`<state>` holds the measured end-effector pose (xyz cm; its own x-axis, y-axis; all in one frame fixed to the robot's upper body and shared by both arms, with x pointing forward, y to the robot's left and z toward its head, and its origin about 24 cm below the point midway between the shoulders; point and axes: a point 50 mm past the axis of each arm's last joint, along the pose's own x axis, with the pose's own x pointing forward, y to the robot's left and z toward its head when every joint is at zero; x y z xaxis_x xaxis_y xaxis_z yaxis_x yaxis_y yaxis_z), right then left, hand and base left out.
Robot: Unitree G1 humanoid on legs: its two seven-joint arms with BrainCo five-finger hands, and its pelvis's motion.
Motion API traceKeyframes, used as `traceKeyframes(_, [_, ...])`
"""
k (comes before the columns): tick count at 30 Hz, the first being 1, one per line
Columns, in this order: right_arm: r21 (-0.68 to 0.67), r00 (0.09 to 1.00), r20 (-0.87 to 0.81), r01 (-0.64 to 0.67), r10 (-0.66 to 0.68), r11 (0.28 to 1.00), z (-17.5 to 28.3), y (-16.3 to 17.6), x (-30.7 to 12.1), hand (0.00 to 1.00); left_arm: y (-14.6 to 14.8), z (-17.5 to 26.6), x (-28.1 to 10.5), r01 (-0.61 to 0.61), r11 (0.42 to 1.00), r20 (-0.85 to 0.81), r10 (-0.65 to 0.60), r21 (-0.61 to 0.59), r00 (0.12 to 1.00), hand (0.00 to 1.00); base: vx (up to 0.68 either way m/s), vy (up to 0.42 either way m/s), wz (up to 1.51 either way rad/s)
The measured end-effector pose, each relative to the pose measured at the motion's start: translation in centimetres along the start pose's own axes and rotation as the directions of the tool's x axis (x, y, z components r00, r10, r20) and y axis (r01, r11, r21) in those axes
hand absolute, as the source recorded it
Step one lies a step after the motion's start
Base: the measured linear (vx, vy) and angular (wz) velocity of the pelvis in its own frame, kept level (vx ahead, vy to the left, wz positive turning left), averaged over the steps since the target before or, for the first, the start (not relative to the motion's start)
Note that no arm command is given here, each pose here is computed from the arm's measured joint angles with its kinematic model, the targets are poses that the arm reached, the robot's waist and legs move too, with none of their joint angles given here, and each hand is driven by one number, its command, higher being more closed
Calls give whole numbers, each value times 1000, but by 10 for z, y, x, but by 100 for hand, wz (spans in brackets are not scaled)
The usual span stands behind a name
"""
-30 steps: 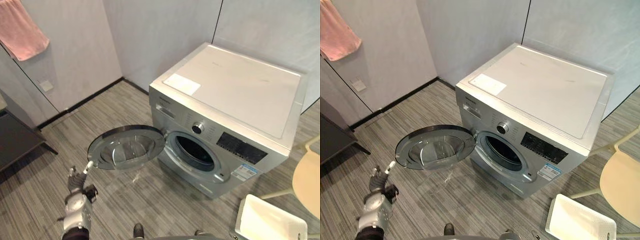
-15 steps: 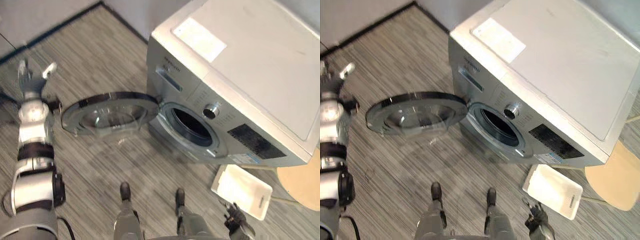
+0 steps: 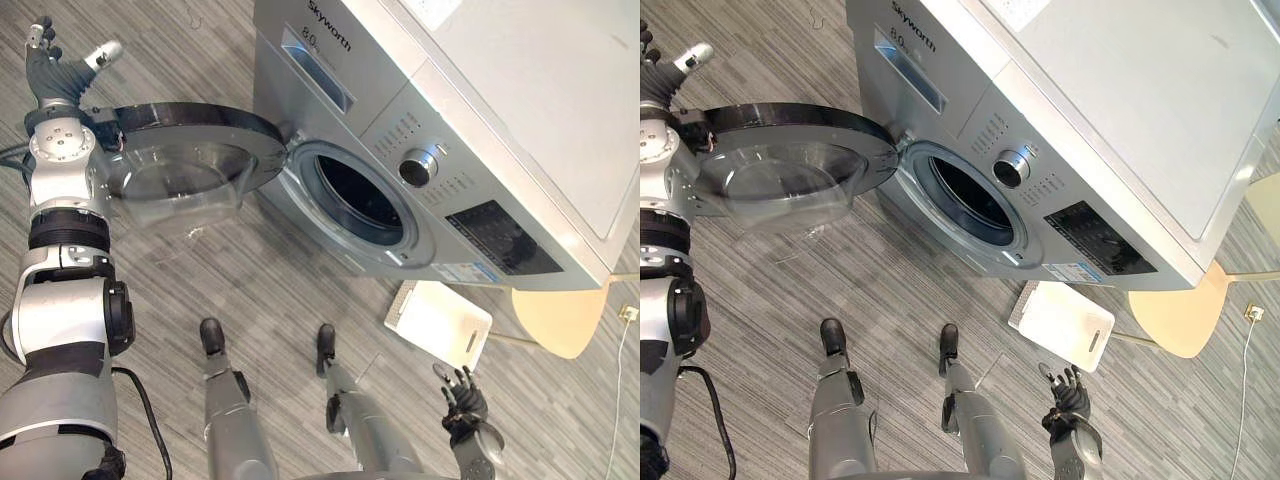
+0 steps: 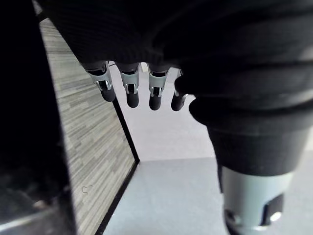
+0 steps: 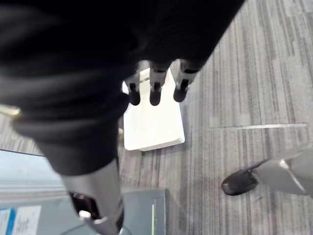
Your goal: Pick up the laundry basket with both hands and put the clothes into the washing machine.
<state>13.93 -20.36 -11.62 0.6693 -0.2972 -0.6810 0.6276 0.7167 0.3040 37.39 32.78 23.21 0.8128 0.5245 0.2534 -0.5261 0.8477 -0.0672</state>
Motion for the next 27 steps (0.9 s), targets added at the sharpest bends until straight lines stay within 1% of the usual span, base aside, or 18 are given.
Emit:
traceKeyframes(1, [-1,1000,-8,4,-4,1000,-1,-1,0,0,1,-10,-3,-3,1000,-26,2,-17,1000,0,-9,25,-10])
traceKeyframes(3, [-2,999,-43,24,-25,1000,-8,-7,-2,0,1,-58,-22,-8,995,-163,-8,-96,987,0,24,-12,11])
traceKeyframes(4, [-3,997,-62,39,-39,999,-12,-10,-2,0,-3,-86,-37,3,991,-234,-35,-136,972,0,44,-42,19])
traceKeyframes(5, [-7,996,-74,46,-46,999,-13,-12,-2,0,-4,-102,-47,11,991,-282,-48,-132,958,0,37,-84,6])
traceKeyframes(6, [-17,995,-78,53,-54,998,-12,-13,-1,0,-3,-129,-65,9,992,-356,-55,-127,933,0,12,-103,-7])
traceKeyframes(8, [-16,989,-104,104,-105,994,-16,-23,1,0,-11,-194,-125,40,990,-557,-108,-133,824,0,28,-112,-8])
traceKeyframes(9, [-19,986,-112,123,-124,992,-17,-28,0,0,-16,-208,-141,67,990,-607,-127,-120,784,0,49,-83,5])
traceKeyframes(10, [-21,980,-132,151,-152,988,-20,-34,0,0,-24,-235,-177,136,987,-710,-154,-83,687,0,42,-44,8])
traceKeyframes(12, [-11,971,-166,173,-172,985,-26,-36,1,0,-31,-265,-231,251,967,-824,-178,-45,539,0,34,-11,-5])
traceKeyframes(13, [-22,965,-187,185,-186,983,-30,-39,0,0,-41,-275,-259,327,944,-865,-208,-54,456,0,26,37,-21])
traceKeyframes(14, [-31,958,-205,201,-203,979,-34,-43,-1,0,-54,-278,-277,406,910,-880,-256,-81,399,0,27,49,-24])
traceKeyframes(15, [-28,953,-214,212,-213,977,-36,-46,-3,0,-61,-278,-282,450,889,-881,-279,-87,382,0,29,74,-30])
traceKeyframes(16, [-33,948,-231,220,-221,975,-40,-48,-4,0,-70,-277,-288,531,843,-876,-317,-86,362,0,26,52,-31])
traceKeyframes(18, [-57,939,-255,224,-231,973,-46,-54,-8,0,-80,-275,-291,632,772,-868,-356,-64,346,0,43,52,-34])
traceKeyframes(20, [-53,932,-262,244,-249,968,-48,-62,-13,0,-90,-271,-288,673,738,-855,-382,-54,351,0,57,43,-25])
traceKeyframes(24, [-30,909,-286,308,-304,951,-54,-78,-20,0,-105,-261,-271,697,716,-812,-425,-33,399,0,57,-1,-4])
traceKeyframes(27, [-40,891,-307,340,-336,940,-58,-89,-26,0,-108,-259,-271,689,724,-800,-437,-41,411,0,31,-11,11])
